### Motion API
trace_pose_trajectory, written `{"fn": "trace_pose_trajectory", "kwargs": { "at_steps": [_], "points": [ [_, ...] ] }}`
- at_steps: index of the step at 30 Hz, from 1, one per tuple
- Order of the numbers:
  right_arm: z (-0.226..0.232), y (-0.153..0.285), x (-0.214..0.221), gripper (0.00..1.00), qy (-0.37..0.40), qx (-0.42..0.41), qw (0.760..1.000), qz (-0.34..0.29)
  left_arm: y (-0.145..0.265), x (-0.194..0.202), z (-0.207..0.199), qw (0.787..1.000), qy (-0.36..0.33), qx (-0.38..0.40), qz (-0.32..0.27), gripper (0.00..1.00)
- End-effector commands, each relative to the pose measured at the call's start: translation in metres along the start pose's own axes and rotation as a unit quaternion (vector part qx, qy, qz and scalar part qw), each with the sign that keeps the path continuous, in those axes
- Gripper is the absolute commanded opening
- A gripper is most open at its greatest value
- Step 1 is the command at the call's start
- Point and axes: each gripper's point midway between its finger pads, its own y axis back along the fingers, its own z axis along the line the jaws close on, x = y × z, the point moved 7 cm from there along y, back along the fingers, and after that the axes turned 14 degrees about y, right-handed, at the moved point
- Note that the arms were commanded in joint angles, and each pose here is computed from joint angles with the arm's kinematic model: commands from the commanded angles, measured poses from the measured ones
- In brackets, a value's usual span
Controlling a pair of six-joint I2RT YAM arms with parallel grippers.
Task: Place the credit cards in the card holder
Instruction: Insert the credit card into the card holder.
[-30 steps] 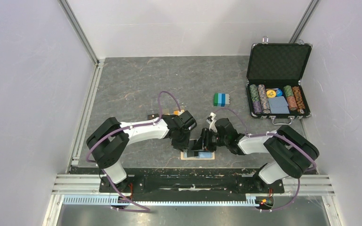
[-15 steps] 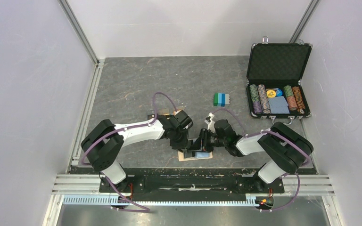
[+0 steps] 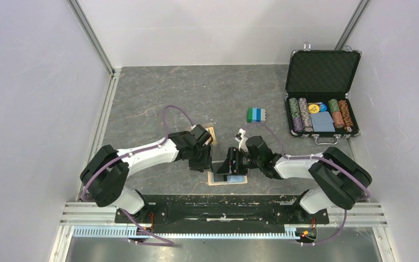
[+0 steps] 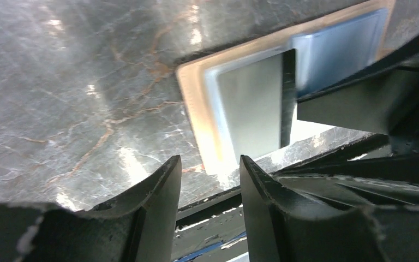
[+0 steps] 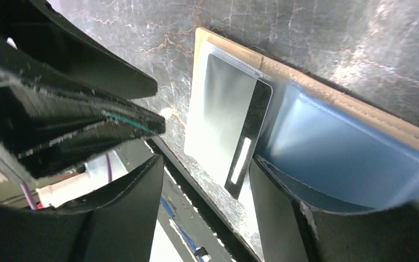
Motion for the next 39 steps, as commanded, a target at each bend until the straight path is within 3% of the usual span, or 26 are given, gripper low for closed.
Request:
{"fn": "trace_pose_trajectory", "kwargs": {
  "at_steps": [1,5,10,15,21,25,29,35,39],
  "points": [
    [-0.003,0.007,-0.007,0.62,0.044,0.051,0.998,-0.001,0.005,-0.01,0.007,0.998,0.038,0.04,-0.008,0.51],
    [-0.003,0.003,-0.006,0.55,0.046,0.047,0.998,0.011,-0.004,-0.011,0.011,0.997,0.046,0.062,0.014,0.51],
    [-0.001,-0.008,-0.004,0.36,0.041,0.035,0.998,0.03,-0.02,-0.006,0.006,0.993,0.056,0.097,0.039,0.47],
    [0.005,-0.015,-0.005,0.29,0.038,0.012,0.999,0.033,-0.033,-0.002,0.007,0.991,0.069,0.101,0.052,0.41],
    [0.015,-0.017,-0.006,0.28,0.028,-0.029,0.999,0.026,-0.032,-0.002,0.004,0.99,0.063,0.112,0.055,0.39],
    [0.006,-0.009,-0.009,0.33,0.056,0.034,0.998,0.026,-0.02,-0.007,0.007,0.995,0.046,0.078,0.03,0.45],
    [0.008,-0.001,-0.022,0.45,0.09,0.073,0.993,0.017,0.005,-0.018,0.005,0.998,0.02,0.063,-0.018,0.53],
    [0.027,0.007,-0.043,0.59,0.114,0.066,0.991,-0.012,0.047,-0.042,-0.01,0.983,0.022,0.168,-0.07,0.57],
    [0.035,0.007,-0.059,0.63,0.123,0.063,0.99,-0.032,0.071,-0.069,-0.005,0.966,0.057,0.232,-0.103,0.57]
  ]
}}
